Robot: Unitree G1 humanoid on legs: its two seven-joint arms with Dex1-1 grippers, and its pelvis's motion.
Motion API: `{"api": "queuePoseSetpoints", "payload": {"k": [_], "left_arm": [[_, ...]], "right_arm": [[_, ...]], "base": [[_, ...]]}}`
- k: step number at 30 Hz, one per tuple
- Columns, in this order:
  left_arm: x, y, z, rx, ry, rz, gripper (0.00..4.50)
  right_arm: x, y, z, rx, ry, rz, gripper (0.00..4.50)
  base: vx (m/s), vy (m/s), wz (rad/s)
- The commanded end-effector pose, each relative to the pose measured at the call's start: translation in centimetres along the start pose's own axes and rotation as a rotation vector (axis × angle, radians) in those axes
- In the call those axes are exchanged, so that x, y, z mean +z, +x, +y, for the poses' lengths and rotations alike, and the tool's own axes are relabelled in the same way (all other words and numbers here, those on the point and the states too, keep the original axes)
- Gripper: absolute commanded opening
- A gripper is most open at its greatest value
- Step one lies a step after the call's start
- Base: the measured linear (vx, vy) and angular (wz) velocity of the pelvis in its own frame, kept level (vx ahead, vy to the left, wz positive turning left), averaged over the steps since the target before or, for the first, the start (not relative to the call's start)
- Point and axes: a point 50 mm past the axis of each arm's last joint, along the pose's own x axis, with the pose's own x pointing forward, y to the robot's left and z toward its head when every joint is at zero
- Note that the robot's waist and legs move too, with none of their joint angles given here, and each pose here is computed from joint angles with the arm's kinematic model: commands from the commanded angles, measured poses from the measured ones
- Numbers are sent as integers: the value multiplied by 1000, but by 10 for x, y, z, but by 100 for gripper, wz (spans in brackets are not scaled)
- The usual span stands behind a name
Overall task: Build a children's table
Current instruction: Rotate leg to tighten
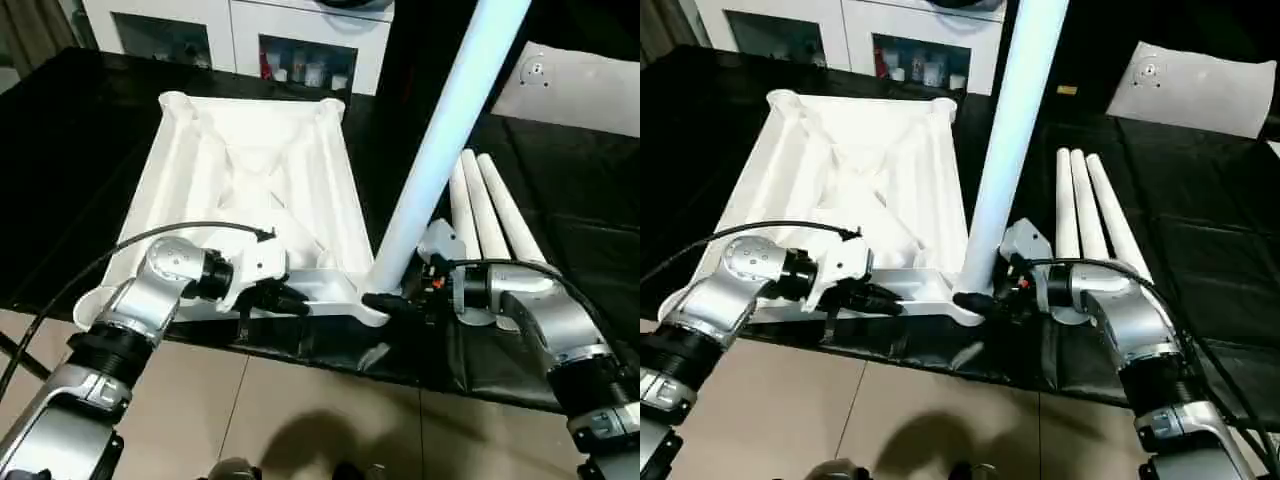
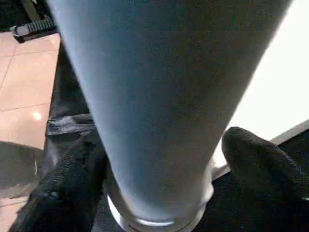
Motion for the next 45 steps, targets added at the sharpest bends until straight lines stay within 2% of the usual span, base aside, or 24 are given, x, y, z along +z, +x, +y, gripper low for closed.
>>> {"api": "queuePoseSetpoints", "payload": {"k": [1,3,4,7,9,13,26,32,33,34,37,43,45], "left_arm": [[16,4,2,-49,79,-32,0],[15,4,2,-49,79,-31,0],[15,4,2,-50,77,-30,0],[14,4,2,-51,75,-29,0],[14,3,2,-51,73,-29,0],[13,3,2,-51,70,-27,0],[12,2,3,-39,59,-27,0],[15,4,12,103,-29,-84,0],[17,5,16,161,-50,-101,0],[23,9,21,246,-109,-161,0],[32,14,25,312,-170,-224,0],[53,38,24,462,-260,-273,0],[57,42,24,482,-278,-278,0]], "right_arm": [[0,0,-3,-7,-12,21,357],[0,0,-3,-5,-11,21,347],[-2,1,-3,-3,-9,22,326],[-3,2,-3,2,-2,20,315],[-4,3,-2,8,4,15,285],[-4,3,-1,14,8,11,272],[-8,4,4,34,41,-7,270],[-9,12,5,-52,132,-33,270],[-11,17,5,-99,152,-31,270],[-15,30,4,-191,203,-26,270],[-14,46,5,-252,264,-56,270],[0,95,5,-444,426,-96,269],[2,100,5,-466,440,-101,269]], "base": [[0,0,0],[0,0,0],[0,0,0],[0,0,0],[0,0,0],[0,0,0],[0,0,0],[0,0,0],[0,0,0],[0,0,0],[0,0,0],[0,0,0],[0,0,0]]}}
